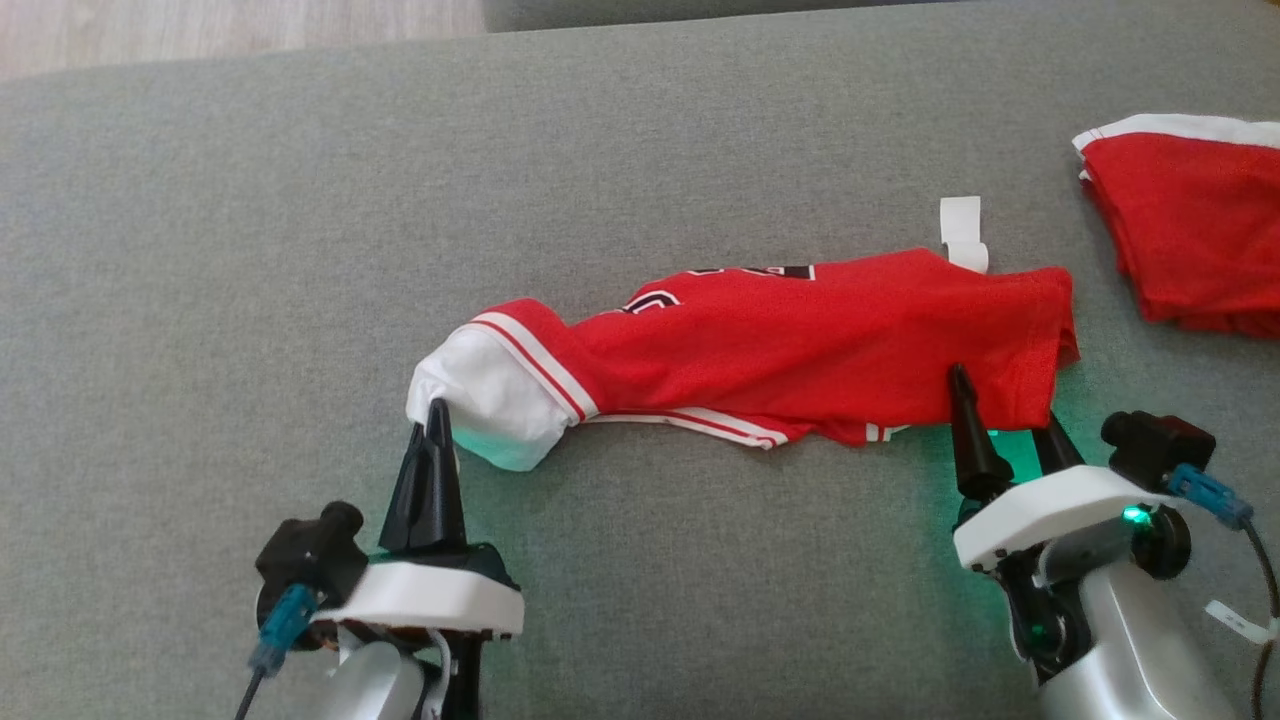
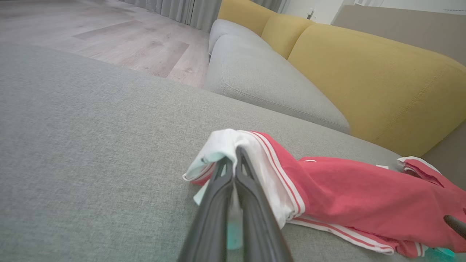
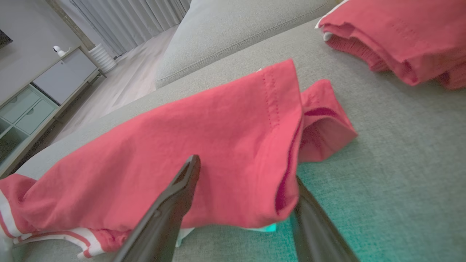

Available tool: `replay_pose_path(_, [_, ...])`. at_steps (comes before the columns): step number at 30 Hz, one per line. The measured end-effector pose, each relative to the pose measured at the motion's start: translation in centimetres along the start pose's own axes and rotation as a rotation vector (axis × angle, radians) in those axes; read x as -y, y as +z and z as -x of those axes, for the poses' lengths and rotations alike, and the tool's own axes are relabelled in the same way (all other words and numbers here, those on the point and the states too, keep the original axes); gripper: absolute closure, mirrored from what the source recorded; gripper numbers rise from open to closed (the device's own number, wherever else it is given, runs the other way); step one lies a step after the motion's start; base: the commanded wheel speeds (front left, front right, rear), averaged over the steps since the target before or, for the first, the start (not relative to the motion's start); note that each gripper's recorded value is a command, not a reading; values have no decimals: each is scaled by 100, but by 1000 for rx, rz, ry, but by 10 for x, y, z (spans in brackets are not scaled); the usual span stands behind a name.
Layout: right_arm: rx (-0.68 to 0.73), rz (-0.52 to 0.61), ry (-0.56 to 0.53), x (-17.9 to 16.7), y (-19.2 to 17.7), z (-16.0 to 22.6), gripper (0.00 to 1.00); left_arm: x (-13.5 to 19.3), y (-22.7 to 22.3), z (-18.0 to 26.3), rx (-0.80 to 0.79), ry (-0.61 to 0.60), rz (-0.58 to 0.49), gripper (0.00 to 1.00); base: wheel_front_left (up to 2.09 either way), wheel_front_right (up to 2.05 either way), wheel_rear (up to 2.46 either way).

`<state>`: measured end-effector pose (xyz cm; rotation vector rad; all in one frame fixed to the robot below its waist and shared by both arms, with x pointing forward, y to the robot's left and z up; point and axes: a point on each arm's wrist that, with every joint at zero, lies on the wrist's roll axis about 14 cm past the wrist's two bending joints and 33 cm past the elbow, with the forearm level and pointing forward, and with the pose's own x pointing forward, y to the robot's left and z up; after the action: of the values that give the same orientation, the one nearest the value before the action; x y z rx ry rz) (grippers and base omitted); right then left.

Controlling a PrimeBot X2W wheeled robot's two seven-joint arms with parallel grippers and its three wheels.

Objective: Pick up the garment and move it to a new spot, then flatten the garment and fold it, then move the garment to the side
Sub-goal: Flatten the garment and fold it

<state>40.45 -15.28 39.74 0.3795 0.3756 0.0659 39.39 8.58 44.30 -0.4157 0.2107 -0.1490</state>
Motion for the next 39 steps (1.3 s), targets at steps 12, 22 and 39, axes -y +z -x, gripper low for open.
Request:
replay_pose_path(12, [-1,30,5,-2,10,-5,100,-2,0,1,0,5,-2,100,0,0,0])
replay_pose_path(22, [155,35,51,-18,69,2,100,13,29,3,88,-43,0,100,0,0,0])
replay_pose_path(39, [670,95,229,-78,254,123,100,117,234,65,605,-421,-157,100,0,0,0])
